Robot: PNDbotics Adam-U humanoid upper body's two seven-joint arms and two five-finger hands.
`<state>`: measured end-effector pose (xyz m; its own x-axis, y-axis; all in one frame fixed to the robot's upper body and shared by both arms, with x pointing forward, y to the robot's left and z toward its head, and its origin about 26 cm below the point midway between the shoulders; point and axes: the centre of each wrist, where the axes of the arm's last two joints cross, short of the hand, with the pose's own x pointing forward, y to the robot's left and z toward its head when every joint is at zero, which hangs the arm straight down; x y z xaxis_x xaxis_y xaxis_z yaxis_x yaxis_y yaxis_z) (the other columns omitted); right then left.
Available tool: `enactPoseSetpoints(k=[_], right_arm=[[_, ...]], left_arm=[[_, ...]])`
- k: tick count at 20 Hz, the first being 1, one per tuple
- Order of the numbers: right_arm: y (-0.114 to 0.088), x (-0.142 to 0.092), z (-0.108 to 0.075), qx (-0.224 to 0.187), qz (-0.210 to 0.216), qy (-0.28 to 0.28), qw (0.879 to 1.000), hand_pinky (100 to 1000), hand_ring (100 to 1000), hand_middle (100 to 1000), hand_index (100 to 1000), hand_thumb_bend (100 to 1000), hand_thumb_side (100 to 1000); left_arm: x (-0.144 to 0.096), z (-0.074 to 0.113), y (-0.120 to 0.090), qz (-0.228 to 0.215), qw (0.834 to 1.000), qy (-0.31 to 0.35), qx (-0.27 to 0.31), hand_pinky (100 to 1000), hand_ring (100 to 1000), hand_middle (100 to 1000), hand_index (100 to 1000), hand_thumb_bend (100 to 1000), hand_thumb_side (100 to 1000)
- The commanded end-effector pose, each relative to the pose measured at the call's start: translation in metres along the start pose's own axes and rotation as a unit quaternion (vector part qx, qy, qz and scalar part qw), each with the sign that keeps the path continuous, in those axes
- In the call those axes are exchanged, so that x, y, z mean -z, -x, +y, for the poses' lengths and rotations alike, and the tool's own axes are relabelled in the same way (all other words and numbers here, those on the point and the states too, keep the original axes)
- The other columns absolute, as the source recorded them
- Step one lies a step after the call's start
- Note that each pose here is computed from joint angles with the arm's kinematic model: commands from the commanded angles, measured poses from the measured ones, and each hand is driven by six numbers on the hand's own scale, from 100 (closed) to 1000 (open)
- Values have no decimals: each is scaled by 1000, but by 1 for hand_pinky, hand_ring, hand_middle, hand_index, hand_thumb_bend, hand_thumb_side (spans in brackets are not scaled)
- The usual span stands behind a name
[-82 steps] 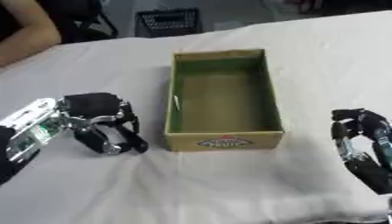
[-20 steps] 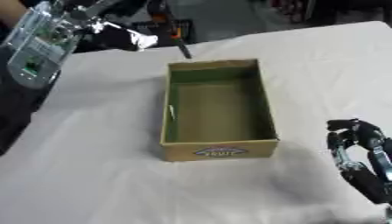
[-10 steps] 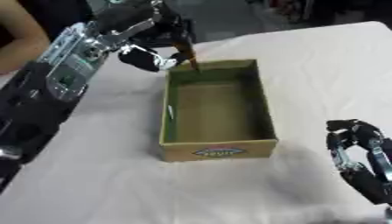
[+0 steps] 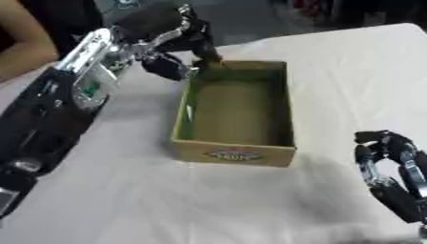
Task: Pick up objects on the table and place them in the box.
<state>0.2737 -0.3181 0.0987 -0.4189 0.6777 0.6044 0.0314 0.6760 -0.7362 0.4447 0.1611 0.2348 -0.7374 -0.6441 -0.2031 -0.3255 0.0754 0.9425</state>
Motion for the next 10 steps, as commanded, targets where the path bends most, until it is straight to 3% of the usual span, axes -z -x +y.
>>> enactPoseSetpoints(k=[1, 2, 3, 4, 6, 10], right_arm=[[-3, 1, -3, -2, -8, 2, 1000, 511, 583, 663, 784, 205, 785], [-3, 1, -3, -3, -8, 3, 1000, 511, 583, 663, 784, 205, 785], [-3, 1, -4, -2, -9, 3, 1000, 511, 583, 663, 784, 205, 785], [-3, 2, -4, -2, -9, 3, 1000, 511, 583, 663, 784, 204, 785], [-3, 2, -4, -2, -9, 3, 1000, 511, 583, 663, 784, 204, 785], [-3, 2, -4, -2, -9, 3, 1000, 511, 583, 663, 784, 204, 785]], left_arm=[[8, 12, -2, -5, 999, -17, 45, 399, 410, 446, 489, 217, 203], [8, 11, -4, -10, 998, 3, 64, 602, 569, 600, 654, 487, 419], [9, 11, -6, -15, 996, 25, 86, 707, 694, 709, 744, 752, 631], [9, 11, -8, -22, 993, 44, 105, 772, 778, 773, 792, 959, 755], [10, 13, -12, -30, 989, 63, 134, 866, 862, 840, 834, 1000, 894], [11, 17, -15, -32, 983, 79, 165, 942, 939, 902, 862, 1000, 980]])
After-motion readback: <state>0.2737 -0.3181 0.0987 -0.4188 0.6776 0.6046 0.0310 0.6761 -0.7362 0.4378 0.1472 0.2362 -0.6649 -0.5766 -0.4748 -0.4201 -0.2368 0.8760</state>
